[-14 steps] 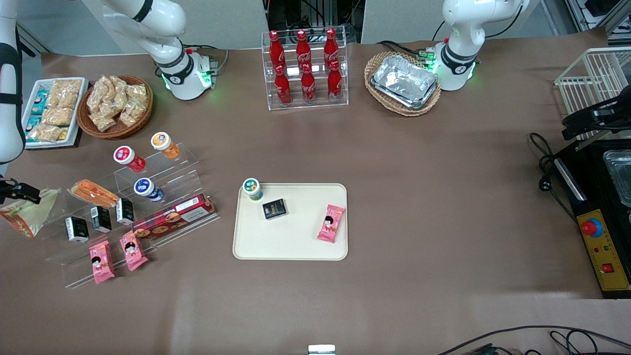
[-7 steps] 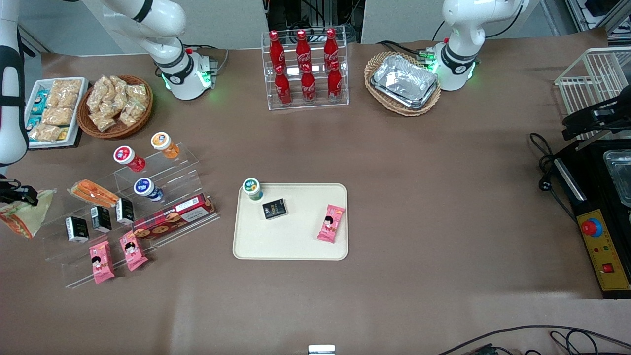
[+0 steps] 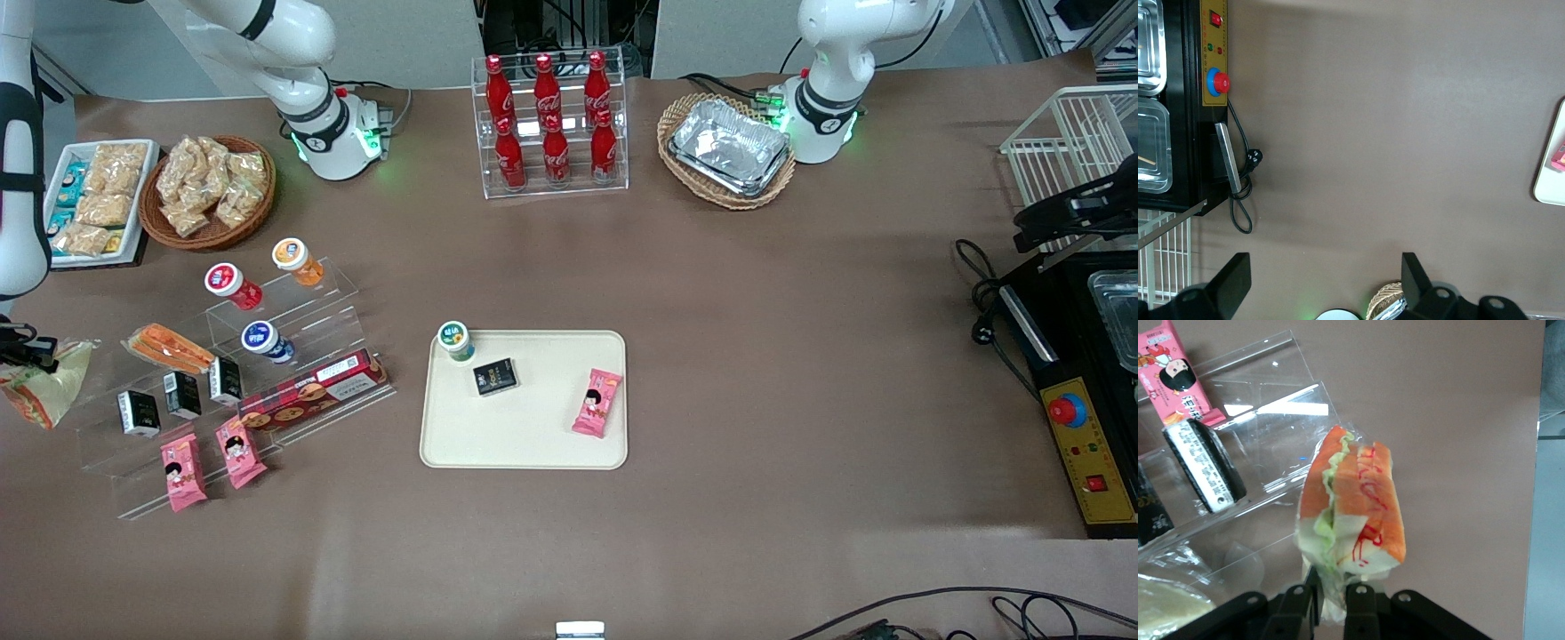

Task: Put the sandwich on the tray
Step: 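Lift the sandwich out of the rack with the right gripper, then carry the sandwich over the cream tray with the right gripper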

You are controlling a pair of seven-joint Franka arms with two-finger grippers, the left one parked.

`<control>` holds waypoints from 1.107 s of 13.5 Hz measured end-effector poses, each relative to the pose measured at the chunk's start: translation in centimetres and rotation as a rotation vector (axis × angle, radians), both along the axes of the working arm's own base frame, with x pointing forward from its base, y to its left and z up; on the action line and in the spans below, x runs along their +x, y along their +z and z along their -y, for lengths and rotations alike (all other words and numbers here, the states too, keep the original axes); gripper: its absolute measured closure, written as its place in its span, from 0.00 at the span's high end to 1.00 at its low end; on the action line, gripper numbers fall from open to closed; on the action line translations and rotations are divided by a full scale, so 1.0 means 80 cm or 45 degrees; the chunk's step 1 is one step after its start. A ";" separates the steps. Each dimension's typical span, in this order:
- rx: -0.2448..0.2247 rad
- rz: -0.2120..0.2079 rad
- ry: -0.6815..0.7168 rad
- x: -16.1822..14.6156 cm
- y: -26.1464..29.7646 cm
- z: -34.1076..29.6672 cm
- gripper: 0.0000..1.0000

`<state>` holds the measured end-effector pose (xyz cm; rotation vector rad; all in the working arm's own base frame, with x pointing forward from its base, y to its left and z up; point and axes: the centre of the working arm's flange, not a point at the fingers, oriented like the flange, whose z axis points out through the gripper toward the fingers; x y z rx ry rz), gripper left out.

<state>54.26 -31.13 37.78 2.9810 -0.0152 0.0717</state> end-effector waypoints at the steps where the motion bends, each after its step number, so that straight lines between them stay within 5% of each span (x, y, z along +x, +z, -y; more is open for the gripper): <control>1: 0.003 -0.002 -0.002 -0.001 0.003 0.001 0.15; 9: 0.090 0.008 -0.124 -0.008 0.138 -0.026 0.11; 15: 0.167 -0.022 -0.448 0.029 0.209 -0.194 0.11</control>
